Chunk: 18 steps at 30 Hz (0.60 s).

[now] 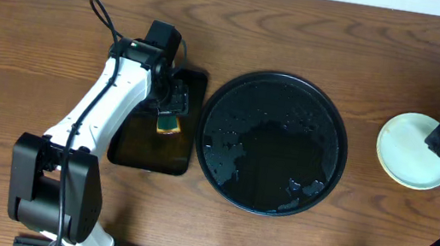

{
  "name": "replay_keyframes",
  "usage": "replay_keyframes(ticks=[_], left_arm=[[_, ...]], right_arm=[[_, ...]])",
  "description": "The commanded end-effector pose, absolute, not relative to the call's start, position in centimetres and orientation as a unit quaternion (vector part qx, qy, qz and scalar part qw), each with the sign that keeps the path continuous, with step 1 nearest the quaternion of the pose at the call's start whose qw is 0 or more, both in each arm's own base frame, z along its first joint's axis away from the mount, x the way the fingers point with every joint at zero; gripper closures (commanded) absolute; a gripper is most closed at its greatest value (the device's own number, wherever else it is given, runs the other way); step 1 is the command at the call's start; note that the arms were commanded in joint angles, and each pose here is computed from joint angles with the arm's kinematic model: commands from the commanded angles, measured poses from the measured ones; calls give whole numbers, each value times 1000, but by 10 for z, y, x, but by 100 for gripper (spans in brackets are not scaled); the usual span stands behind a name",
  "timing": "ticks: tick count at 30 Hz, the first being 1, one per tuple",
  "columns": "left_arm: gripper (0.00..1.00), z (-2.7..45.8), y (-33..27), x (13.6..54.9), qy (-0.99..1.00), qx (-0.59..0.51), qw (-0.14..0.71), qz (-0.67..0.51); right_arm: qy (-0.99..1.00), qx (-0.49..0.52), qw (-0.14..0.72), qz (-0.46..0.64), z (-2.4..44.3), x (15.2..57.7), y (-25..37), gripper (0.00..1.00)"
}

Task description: Clean dirty plates on tray and stack at the side

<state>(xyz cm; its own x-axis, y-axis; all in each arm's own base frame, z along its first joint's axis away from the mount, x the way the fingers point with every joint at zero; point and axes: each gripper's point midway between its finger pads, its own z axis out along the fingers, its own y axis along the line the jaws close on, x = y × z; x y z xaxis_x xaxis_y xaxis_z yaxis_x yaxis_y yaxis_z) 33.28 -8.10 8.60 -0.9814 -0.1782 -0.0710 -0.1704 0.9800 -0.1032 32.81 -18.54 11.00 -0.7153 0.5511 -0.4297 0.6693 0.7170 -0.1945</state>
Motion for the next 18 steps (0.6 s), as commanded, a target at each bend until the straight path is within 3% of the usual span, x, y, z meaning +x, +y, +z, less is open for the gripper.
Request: replay_keyframes(ticks=[1,8,12,14,15,16,18], left_arm=[[26,85,-78,330,995,-84,38,-41],[25,85,-78,332,996,-67,42,-41],[25,85,-73,327,997,-59,34,-26],[25,84,-65,318,998,-64,18,-3],[25,84,-61,312,997,-74,8,8],[25,84,-60,307,997,-76,-2,11],[25,84,-58,299,997,-76,-19,16]], right_arm=[[926,323,168,-101,101,335,-163,61],[956,169,187,150,107,365,-66,53],[967,122,166,152,104,359,-43,41],[975,115,145,120,98,351,-41,31],[980,114,131,101,95,346,-41,11],[982,115,119,86,93,341,-41,1],[986,118,96,65,89,331,-40,1]])
